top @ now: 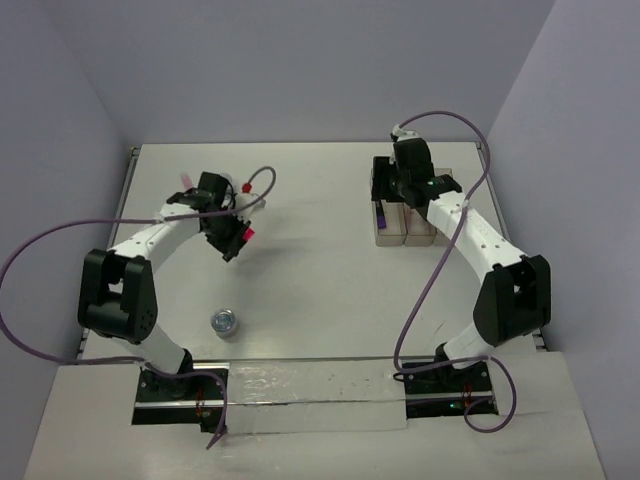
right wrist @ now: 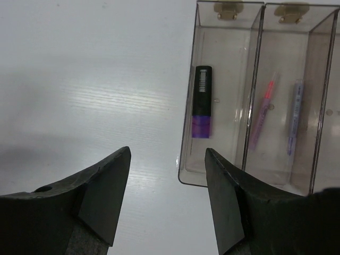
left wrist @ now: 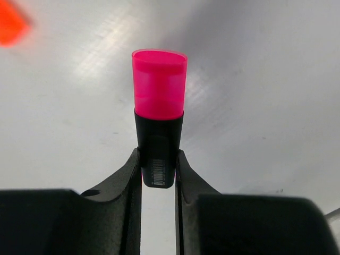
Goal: Sort the stationery into containers
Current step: Pick up the pen from the center of the board.
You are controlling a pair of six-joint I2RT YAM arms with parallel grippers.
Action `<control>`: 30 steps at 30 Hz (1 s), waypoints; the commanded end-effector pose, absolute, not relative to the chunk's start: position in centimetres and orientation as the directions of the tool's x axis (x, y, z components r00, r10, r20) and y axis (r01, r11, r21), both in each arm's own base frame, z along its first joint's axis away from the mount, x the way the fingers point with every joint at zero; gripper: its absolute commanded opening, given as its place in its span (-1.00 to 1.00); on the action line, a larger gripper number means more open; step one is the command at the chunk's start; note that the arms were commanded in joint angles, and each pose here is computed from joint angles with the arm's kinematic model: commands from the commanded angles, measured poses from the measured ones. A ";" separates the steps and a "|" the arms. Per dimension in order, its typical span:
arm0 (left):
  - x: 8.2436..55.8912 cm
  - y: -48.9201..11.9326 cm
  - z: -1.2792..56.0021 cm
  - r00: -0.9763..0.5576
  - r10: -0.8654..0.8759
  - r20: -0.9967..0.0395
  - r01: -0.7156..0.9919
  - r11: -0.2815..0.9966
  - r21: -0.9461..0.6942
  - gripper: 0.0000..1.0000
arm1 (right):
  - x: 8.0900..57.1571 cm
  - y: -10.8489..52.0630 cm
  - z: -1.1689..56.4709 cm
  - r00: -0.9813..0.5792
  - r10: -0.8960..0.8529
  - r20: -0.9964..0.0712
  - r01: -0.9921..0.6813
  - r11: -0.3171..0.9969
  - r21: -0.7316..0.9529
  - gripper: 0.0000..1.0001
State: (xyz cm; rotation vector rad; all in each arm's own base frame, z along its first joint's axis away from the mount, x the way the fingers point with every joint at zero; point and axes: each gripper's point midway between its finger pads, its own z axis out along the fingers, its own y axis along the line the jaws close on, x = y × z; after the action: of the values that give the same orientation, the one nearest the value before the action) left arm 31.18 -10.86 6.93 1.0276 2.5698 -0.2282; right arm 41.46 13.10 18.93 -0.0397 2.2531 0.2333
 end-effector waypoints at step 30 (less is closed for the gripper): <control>18.1 -16.8 39.0 -0.180 0.113 -0.977 0.881 0.459 -0.110 -1.00 | 18.3 39.3 47.9 -0.030 0.258 -0.966 -0.999 -0.041 0.020 0.50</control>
State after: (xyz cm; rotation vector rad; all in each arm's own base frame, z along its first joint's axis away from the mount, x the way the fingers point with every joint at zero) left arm 19.90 -15.92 37.91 0.8528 1.6654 -0.7780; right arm 21.32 38.88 42.40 -0.9805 1.2738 1.2736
